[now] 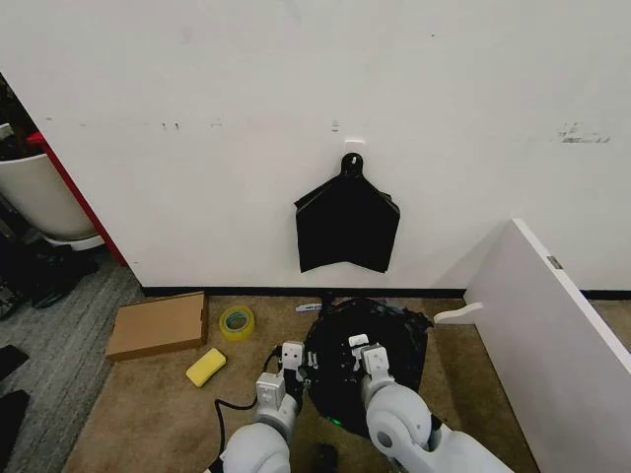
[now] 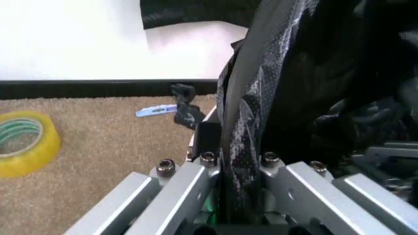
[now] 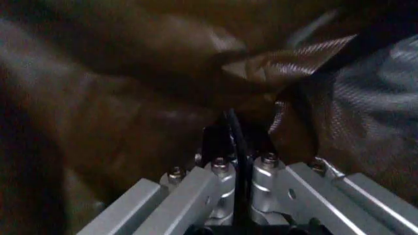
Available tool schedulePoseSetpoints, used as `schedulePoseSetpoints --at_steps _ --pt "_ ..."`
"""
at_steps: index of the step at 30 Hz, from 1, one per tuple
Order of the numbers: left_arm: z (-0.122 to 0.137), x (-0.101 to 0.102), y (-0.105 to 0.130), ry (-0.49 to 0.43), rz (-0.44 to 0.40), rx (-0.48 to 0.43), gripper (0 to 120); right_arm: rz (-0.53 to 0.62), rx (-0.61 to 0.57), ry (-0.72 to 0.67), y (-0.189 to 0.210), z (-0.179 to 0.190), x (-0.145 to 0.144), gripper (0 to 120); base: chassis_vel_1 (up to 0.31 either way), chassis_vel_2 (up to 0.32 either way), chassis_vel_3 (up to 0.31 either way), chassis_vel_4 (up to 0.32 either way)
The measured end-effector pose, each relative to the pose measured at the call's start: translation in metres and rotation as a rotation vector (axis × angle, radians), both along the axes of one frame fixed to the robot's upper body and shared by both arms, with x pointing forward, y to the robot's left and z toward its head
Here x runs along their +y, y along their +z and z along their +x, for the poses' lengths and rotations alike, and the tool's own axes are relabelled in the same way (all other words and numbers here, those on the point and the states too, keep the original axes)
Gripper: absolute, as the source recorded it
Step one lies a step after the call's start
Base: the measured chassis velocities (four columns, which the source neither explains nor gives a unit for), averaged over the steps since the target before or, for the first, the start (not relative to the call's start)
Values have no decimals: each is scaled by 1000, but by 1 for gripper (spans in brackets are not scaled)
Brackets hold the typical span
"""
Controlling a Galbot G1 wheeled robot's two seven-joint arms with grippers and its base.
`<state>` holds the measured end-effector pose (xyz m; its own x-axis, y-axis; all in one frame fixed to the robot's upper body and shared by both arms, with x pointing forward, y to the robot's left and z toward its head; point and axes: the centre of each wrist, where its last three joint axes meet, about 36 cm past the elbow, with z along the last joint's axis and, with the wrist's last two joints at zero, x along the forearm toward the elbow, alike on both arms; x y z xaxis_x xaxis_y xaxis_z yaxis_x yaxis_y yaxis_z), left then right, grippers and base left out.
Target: Place the garbage bag over the trash bin.
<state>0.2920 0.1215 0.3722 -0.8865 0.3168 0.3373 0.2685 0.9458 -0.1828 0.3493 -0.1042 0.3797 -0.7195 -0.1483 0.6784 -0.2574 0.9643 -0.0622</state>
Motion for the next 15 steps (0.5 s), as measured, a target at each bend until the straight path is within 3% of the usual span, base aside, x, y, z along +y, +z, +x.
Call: schedulePoseSetpoints --at_steps 15 --pt "-7 10 6 -30 8 -13 0 -86 37 11 -39 16 10 0 0 0 0 0"
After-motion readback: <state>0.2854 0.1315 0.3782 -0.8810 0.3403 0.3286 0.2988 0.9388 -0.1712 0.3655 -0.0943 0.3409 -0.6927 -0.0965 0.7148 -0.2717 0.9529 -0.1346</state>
